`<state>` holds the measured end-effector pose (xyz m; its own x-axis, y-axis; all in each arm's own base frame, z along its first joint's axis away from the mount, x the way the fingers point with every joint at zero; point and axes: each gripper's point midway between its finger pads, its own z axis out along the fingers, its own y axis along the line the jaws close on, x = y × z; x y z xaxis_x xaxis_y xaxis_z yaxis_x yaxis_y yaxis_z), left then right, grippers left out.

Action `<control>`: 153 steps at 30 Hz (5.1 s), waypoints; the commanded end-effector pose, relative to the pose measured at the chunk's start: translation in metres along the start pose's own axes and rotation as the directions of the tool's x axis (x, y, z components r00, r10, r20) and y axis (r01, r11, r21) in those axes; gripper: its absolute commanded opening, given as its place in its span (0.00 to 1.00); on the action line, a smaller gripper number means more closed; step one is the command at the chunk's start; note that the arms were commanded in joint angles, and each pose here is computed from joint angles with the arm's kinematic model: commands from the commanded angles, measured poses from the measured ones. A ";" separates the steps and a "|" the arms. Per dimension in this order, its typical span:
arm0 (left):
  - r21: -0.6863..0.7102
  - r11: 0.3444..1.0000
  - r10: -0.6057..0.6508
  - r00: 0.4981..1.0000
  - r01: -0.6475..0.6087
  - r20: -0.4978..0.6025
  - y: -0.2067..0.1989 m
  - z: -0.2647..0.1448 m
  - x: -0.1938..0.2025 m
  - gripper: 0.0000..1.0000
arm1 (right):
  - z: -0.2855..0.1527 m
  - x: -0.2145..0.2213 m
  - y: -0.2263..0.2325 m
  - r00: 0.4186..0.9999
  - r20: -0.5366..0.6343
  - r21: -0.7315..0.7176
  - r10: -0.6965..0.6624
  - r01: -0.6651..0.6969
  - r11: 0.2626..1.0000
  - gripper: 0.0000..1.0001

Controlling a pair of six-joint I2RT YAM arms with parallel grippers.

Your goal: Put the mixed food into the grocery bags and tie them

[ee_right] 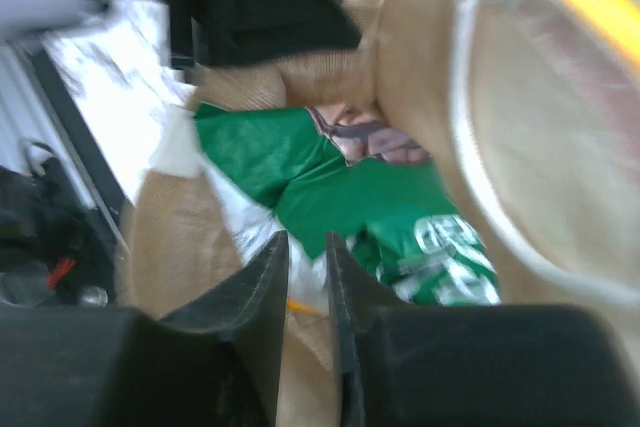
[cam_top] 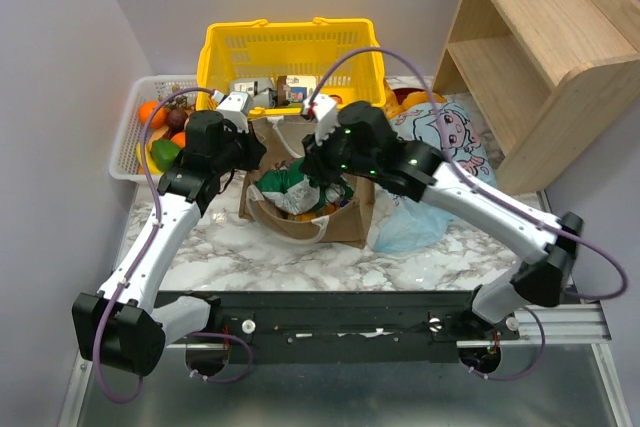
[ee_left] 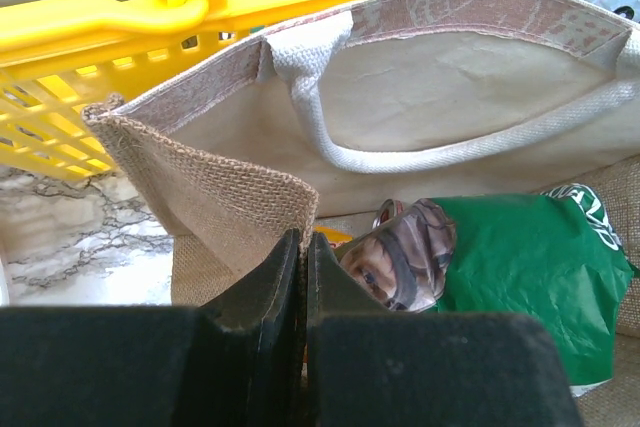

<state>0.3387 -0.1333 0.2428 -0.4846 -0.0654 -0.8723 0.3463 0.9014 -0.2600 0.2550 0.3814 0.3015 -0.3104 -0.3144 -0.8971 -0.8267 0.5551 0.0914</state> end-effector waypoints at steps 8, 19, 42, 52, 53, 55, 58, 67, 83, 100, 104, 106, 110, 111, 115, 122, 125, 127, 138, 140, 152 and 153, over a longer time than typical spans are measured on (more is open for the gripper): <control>-0.038 0.999 0.018 0.999 -0.017 0.032 0.006 -0.003 -0.006 0.00 | 0.067 0.140 0.021 0.927 -0.362 -0.086 0.099 -0.139 0.987 0.22; -0.154 0.987 0.059 0.998 -0.055 0.020 0.029 -0.004 -0.005 0.00 | -0.037 0.004 -0.013 1.000 -0.023 0.108 -0.002 0.005 0.994 0.98; -0.461 0.886 0.052 0.999 -0.049 -0.007 0.096 -0.023 -0.004 0.00 | -0.139 0.168 -0.281 0.889 -0.318 0.884 0.328 0.153 0.442 1.00; -0.512 0.858 0.056 0.998 -0.037 0.022 0.110 -0.034 -0.011 0.00 | -0.124 0.095 -0.164 0.974 0.004 0.446 0.226 -0.204 0.871 0.95; -0.520 0.854 0.052 0.998 -0.032 0.024 0.111 -0.036 -0.010 0.00 | -0.124 0.097 -0.161 0.972 0.004 0.442 0.237 -0.214 0.871 0.95; -0.503 0.864 0.041 0.998 -0.007 0.056 0.105 -0.044 -0.013 0.00 | -0.123 0.102 -0.158 0.968 -0.004 0.434 0.250 -0.224 0.873 0.95; -0.448 0.893 0.001 0.994 0.050 0.113 0.090 -0.055 -0.012 0.00 | -0.115 0.098 -0.147 0.968 0.012 0.365 0.250 -0.237 0.901 0.96; -0.500 0.843 -0.084 0.966 0.200 0.244 0.091 -0.105 0.008 0.00 | -0.054 0.101 -0.144 0.970 -0.050 0.347 0.239 -0.208 0.914 0.96; -0.685 0.570 0.020 0.826 0.453 0.563 0.137 -0.208 0.008 0.00 | 0.070 0.111 0.004 0.977 -0.180 -0.070 0.118 -0.132 0.989 0.93; -0.611 0.746 0.102 0.861 0.264 0.498 0.098 -0.193 -0.080 0.99 | 0.136 0.089 0.120 0.943 -0.267 -0.369 0.196 -0.288 0.883 0.93; -0.536 0.817 0.082 0.876 0.215 0.476 0.081 -0.172 -0.107 0.99 | 0.151 0.087 0.149 0.941 -0.283 -0.442 0.184 -0.299 0.846 0.92; -0.494 0.844 0.075 0.866 0.210 0.495 0.073 -0.167 -0.121 0.99 | 0.157 0.069 0.161 0.956 -0.243 -0.485 0.163 -0.266 0.833 0.92; -0.431 0.881 0.067 0.849 0.196 0.524 0.059 -0.166 -0.140 0.99 | 0.169 0.047 0.191 0.975 -0.192 -0.577 0.114 -0.206 0.790 0.93; -0.424 0.886 0.066 0.855 0.187 0.515 0.057 -0.162 -0.141 0.99 | 0.180 0.057 0.196 0.973 -0.208 -0.586 0.103 -0.208 0.783 0.93; -0.401 0.900 0.064 0.859 0.170 0.509 0.053 -0.156 -0.145 0.99 | 0.177 0.031 0.215 0.984 -0.155 -0.655 0.093 -0.173 0.735 0.93; -0.376 0.917 0.080 0.862 0.133 0.501 0.050 -0.144 -0.147 0.99 | 0.152 0.053 0.183 0.993 -0.108 -0.543 0.047 -0.099 0.834 0.96; -0.358 0.927 0.091 0.863 0.109 0.497 0.048 -0.135 -0.147 0.99 | 0.114 0.035 0.167 0.999 0.045 -0.506 0.004 0.019 0.862 0.97; -0.354 0.930 0.091 0.865 0.104 0.493 0.049 -0.129 -0.144 0.99 | 0.100 0.080 0.146 0.999 0.026 -0.446 -0.024 0.033 0.895 0.98; -0.143 0.975 0.209 0.912 -0.168 0.354 -0.045 -0.045 -0.128 0.98 | -0.021 0.129 -0.051 0.981 -0.100 0.391 0.166 -0.115 0.913 1.00; -0.042 0.989 0.149 0.927 -0.143 0.345 -0.060 -0.029 -0.118 0.98 | -0.047 0.149 -0.099 0.971 -0.118 0.582 0.206 -0.100 0.807 1.00; 0.184 0.980 -0.091 0.990 0.070 0.107 -0.116 0.071 -0.011 0.98 | -0.083 0.198 -0.191 0.928 -0.247 0.874 0.280 0.088 0.478 1.00; 0.187 0.979 -0.102 0.991 0.086 0.082 -0.118 0.079 -0.001 0.98 | -0.079 0.206 -0.195 0.917 -0.287 0.877 0.277 0.136 0.460 1.00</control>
<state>0.3629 -0.2368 0.2493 -0.4240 -0.0996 -0.9002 0.4201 0.8589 -0.2929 0.3027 0.1754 0.1337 -0.6355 -0.3189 -0.7032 -0.1343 0.9425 -0.3061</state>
